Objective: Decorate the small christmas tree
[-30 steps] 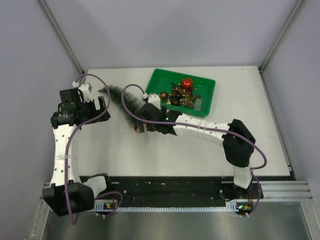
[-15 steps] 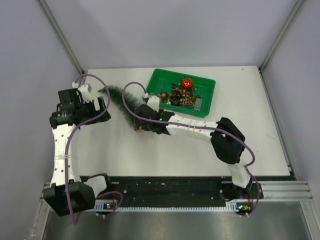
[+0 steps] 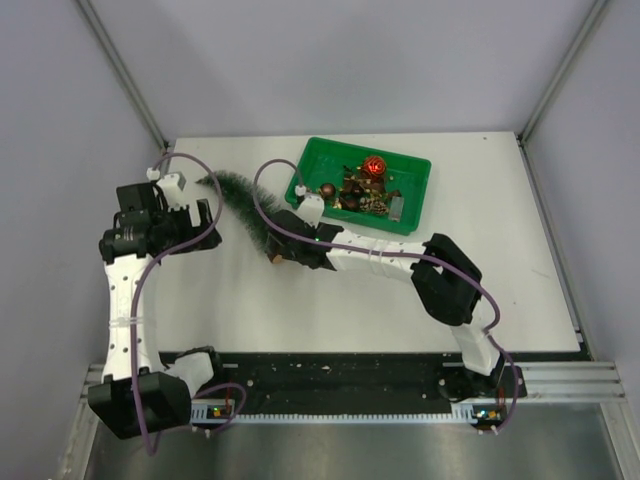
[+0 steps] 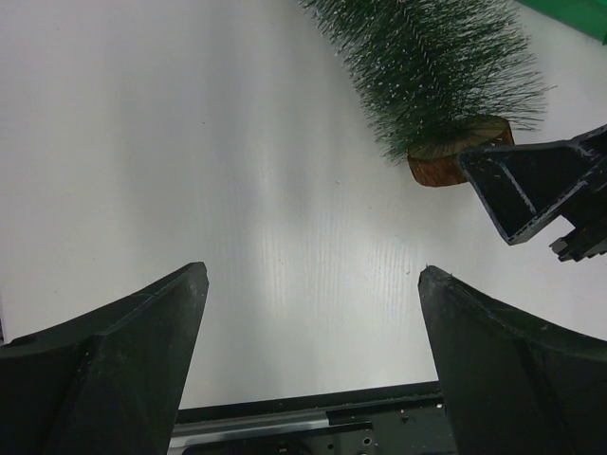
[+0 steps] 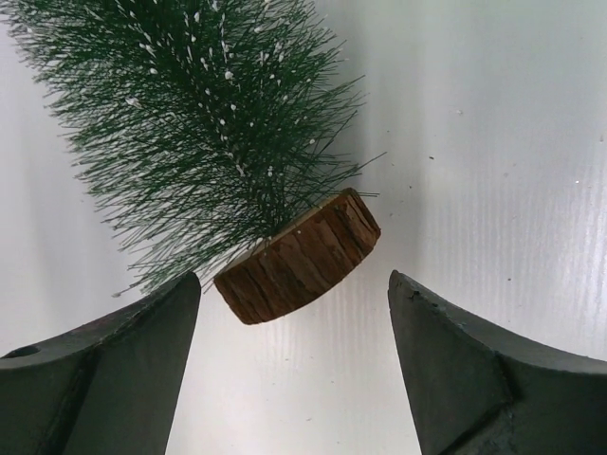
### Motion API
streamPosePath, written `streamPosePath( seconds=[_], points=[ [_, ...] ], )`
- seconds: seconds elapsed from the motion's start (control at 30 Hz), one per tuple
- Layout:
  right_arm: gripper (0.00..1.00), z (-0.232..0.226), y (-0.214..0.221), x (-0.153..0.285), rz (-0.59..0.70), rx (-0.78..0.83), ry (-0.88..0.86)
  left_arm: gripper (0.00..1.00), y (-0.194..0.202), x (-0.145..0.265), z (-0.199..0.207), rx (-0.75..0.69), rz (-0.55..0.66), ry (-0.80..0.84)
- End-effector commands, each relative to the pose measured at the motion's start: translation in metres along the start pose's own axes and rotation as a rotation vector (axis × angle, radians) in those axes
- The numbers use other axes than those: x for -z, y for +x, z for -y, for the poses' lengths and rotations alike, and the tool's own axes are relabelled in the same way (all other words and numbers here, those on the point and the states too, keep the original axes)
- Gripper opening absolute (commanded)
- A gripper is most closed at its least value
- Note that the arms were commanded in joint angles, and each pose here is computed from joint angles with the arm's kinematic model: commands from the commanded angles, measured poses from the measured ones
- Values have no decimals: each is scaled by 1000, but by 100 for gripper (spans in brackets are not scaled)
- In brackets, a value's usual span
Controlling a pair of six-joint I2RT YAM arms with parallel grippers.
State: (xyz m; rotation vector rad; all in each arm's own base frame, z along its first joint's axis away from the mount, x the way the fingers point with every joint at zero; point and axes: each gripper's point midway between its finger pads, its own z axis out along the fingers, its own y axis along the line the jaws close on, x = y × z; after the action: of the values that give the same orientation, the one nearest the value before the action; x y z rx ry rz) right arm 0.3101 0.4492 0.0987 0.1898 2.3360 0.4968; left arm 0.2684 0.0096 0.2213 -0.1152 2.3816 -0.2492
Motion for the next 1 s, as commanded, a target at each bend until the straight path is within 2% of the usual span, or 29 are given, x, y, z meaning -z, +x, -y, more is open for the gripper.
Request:
streamPosePath(
  seconds=[0.0,0.23,0.4,0.57,0.73,0.97],
  points=[
    [78,-17,-17,-5,45,-92,-38,99,4,3,1,-28,16,12],
    [60,4,-8,-15,37,-102,18,99,11,0,-1,-46,-4,9],
    [55,28,-2,-10,39,-104,62,99,13,-1,-2,-50,-11,11],
    [50,58,-2,15,62,-108,87,99,15,-4,0,-45,-28,25],
    [37,115,12,46,54,-114,137,99,17,-8,2,-36,-43,47],
    [37,182,57,90,-38,-197,160,99,19,-10,3,-36,-51,59]
  ],
)
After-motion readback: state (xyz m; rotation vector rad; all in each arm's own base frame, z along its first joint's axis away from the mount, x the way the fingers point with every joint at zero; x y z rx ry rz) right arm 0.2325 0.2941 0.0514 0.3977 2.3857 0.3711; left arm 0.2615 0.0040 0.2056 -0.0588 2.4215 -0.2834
